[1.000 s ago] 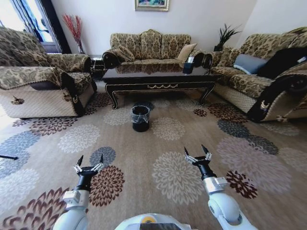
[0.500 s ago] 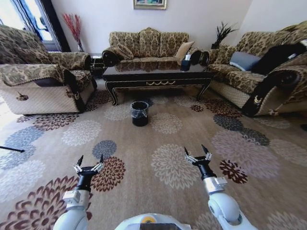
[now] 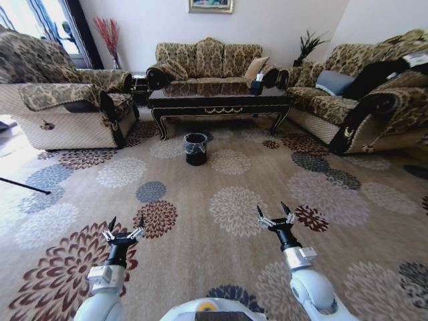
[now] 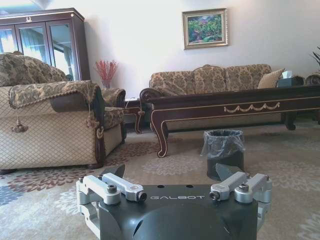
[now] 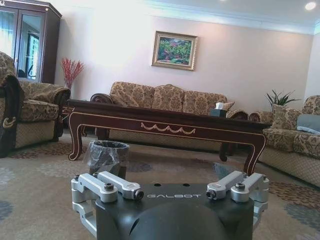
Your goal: Move to the front of the table and pick up the trash from the floor, then place it into the trash bin.
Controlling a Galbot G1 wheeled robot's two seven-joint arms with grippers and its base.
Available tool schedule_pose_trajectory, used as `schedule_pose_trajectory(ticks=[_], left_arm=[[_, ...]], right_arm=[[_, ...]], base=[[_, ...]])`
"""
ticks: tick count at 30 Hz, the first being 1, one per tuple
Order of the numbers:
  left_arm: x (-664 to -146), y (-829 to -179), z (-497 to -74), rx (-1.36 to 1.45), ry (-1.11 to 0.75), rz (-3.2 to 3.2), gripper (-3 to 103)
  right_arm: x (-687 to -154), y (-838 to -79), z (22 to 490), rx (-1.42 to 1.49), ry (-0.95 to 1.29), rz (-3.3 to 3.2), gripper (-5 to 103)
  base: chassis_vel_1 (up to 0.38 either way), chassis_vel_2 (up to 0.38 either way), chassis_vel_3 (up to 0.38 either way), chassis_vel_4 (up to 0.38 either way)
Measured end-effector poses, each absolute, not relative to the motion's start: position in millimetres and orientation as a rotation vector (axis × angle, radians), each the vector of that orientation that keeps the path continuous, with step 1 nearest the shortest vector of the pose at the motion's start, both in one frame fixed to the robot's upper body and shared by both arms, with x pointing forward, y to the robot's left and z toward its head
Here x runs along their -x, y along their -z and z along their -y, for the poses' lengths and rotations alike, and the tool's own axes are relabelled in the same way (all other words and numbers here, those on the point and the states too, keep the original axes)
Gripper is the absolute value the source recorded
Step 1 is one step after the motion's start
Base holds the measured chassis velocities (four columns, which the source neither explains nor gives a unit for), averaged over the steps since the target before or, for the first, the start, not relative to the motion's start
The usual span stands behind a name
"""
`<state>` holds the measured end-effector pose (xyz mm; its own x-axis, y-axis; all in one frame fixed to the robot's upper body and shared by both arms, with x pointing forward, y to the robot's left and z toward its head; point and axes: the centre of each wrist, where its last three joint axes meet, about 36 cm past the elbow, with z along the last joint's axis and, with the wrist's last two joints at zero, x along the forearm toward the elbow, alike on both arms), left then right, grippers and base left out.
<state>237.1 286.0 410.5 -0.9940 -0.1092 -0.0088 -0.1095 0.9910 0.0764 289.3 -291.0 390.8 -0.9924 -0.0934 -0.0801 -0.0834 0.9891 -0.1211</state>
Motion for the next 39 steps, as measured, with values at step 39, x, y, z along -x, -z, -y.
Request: schedule_pose_trajectory(ticks=[39], left_arm=[[-237.1, -410.5, -286.0, 0.172, -0.121, -3.13, 100]], right_arm=[[-289.3, -390.8, 291.0, 0.136, 0.18, -3.048, 100]], base=[[0.047, -0.056, -0.046, 0.048]])
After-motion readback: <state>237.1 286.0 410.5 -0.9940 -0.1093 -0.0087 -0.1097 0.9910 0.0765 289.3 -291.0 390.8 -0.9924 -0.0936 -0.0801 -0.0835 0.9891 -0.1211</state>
